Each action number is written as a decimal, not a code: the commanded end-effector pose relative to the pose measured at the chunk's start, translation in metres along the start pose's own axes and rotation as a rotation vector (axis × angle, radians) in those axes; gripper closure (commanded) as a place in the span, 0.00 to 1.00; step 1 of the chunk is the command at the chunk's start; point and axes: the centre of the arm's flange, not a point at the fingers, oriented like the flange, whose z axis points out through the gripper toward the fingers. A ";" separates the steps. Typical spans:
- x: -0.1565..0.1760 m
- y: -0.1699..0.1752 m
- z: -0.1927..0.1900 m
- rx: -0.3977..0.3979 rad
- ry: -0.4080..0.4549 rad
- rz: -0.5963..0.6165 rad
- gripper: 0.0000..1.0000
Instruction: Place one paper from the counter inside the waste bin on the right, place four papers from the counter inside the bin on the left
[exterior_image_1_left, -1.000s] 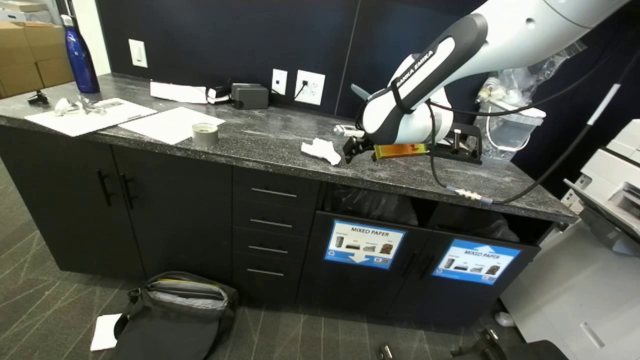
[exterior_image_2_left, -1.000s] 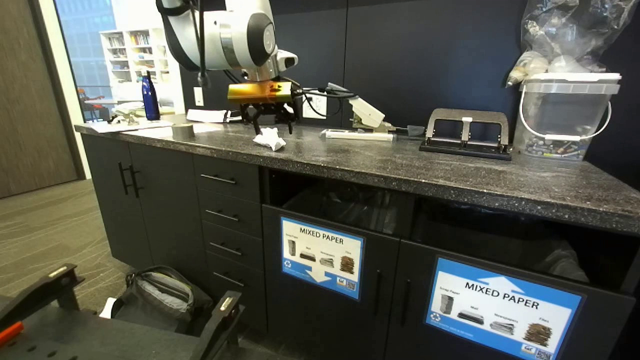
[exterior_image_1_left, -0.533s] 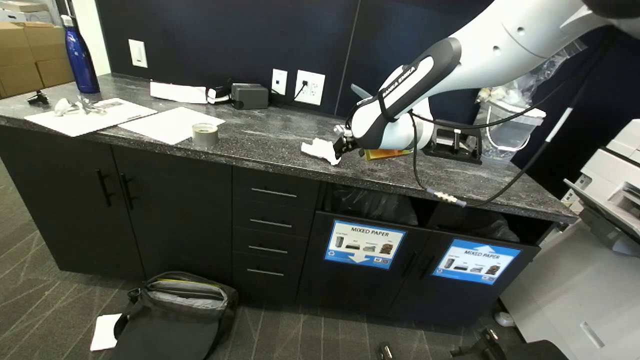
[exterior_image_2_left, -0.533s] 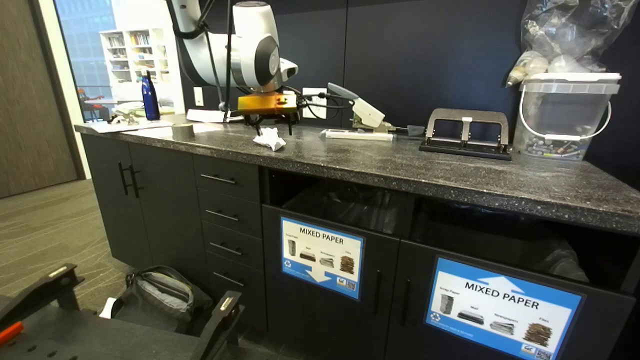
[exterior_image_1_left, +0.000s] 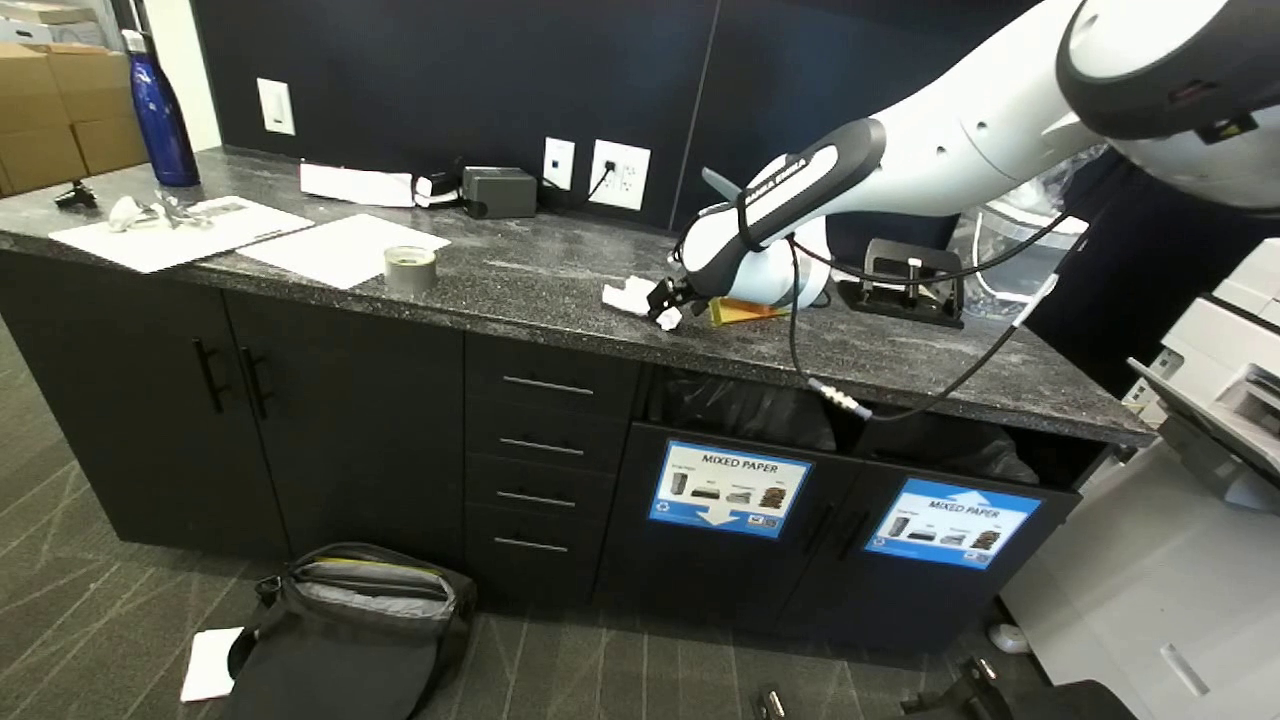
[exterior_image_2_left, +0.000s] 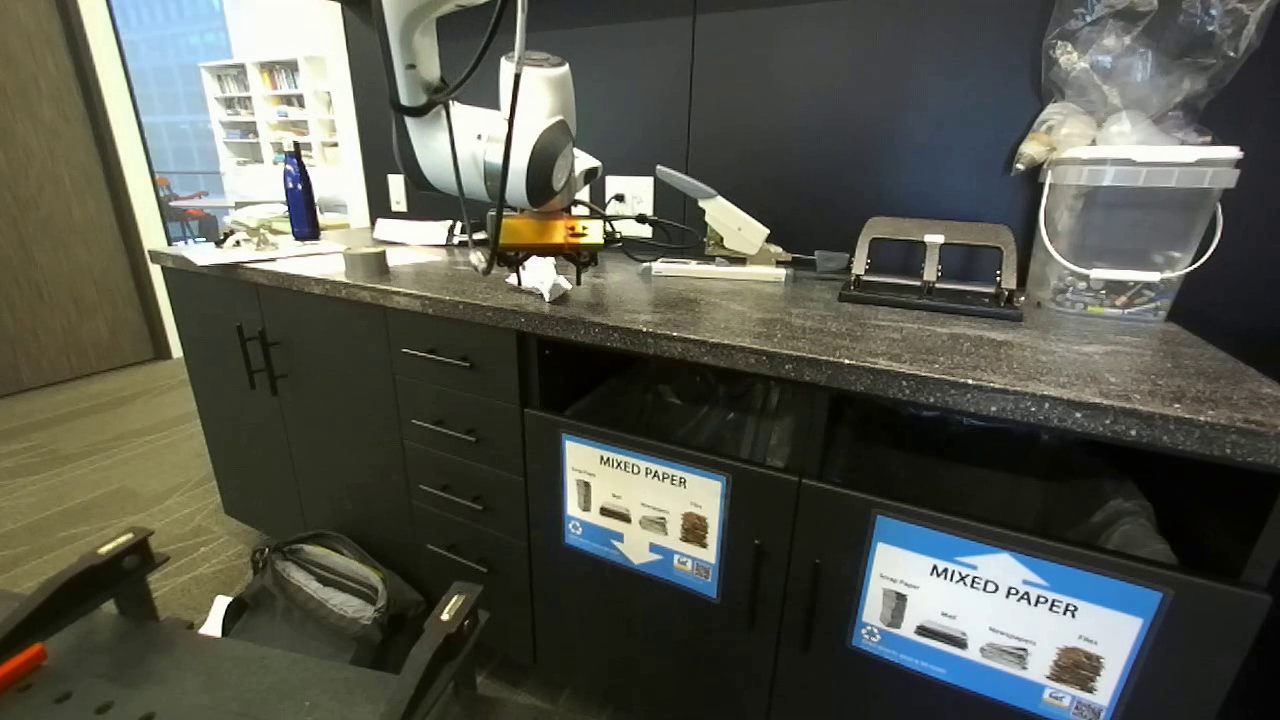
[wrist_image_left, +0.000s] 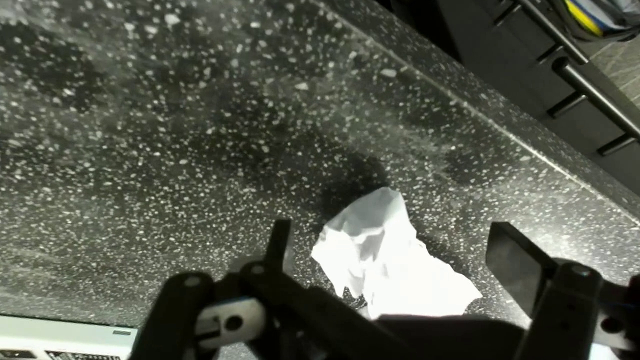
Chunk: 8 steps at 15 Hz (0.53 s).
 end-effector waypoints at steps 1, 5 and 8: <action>0.022 0.013 0.024 0.008 0.026 -0.037 0.00; 0.025 0.016 0.039 -0.007 0.051 -0.060 0.00; 0.027 0.014 0.046 -0.013 0.067 -0.090 0.25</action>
